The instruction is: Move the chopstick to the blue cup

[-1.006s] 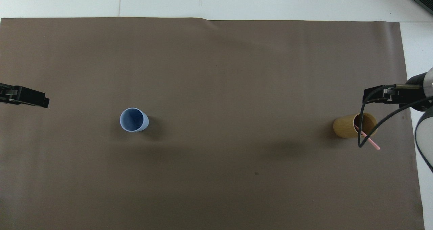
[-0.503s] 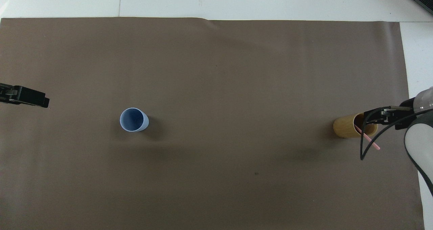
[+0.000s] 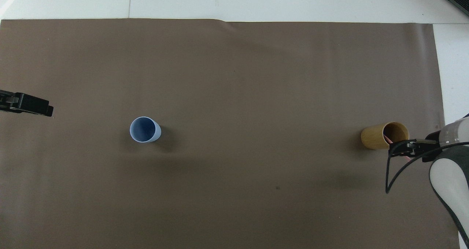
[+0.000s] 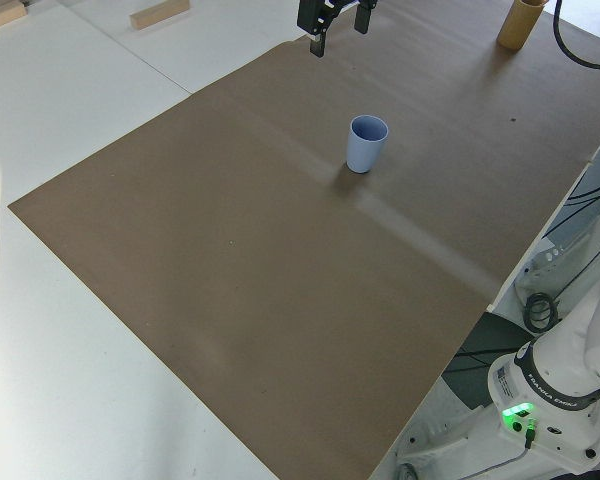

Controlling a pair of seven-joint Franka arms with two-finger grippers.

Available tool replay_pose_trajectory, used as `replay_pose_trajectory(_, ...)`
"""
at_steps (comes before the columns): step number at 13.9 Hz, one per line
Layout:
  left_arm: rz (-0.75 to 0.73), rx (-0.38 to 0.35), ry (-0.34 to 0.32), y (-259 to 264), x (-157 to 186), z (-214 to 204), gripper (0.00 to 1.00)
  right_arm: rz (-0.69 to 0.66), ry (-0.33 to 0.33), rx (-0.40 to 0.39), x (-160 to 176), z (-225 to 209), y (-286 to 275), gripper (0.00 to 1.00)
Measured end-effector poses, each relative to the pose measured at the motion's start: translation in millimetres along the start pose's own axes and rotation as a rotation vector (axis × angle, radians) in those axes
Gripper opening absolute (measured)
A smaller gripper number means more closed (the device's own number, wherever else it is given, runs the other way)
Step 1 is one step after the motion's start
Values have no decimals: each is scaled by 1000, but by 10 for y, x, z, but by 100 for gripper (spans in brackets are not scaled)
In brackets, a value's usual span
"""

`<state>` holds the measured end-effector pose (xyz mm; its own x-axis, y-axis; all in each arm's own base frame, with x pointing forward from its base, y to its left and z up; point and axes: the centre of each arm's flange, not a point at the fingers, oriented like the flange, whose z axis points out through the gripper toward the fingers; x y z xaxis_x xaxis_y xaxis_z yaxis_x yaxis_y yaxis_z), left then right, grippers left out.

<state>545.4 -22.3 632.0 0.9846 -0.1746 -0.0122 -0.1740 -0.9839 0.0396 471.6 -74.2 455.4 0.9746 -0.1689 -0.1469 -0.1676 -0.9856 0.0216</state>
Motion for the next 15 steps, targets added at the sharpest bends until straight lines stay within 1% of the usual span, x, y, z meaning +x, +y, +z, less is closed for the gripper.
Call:
replay_pose_trajectory(4, 0, 0, 0, 0, 0, 0, 100, 0, 1, 0, -9, 1, 0, 100)
replay_pose_trajectory(5, 0, 0, 0, 0, 0, 0, 100, 0, 1, 0, -9, 2, 0, 96)
replay_pose_trajectory(6, 0, 0, 0, 0, 0, 0, 100, 0, 1, 1, -9, 2, -1, 96)
replay_pose_trajectory(7, 0, 0, 0, 0, 0, 0, 100, 0, 1, 1, -9, 2, -1, 88)
replay_pose_trajectory(8, 0, 0, 0, -1, 0, 0, 100, 0, 1, 1, -8, 2, -1, 77)
replay_pose_trajectory(9, -4, 0, -1, -2, -1, 3, 100, 0, 1, 1, -8, 1, -1, 65)
replay_pose_trajectory(10, -10, -1, -5, 3, -1, 19, 100, 0, 2, 1, -8, 0, -1, 52)
replay_pose_trajectory(11, -19, -1, -10, 20, 7, 69, 100, 0, 5, 1, -4, -7, -1, 42)
replay_pose_trajectory(12, -30, -1, -10, 49, 32, 154, 100, 0, 11, 1, 4, -23, 0, 30)
replay_pose_trajectory(13, -44, 0, -8, 106, 76, 303, 100, 1, 18, 2, 15, -45, 1, 20)
replay_pose_trajectory(14, -62, 0, -6, 227, 131, 547, 100, 1, 24, 2, 29, -73, 3, 10)
replay_pose_trajectory(15, -79, 1, -6, 375, 169, 799, 100, 2, 29, 2, 42, -96, 5, 8)
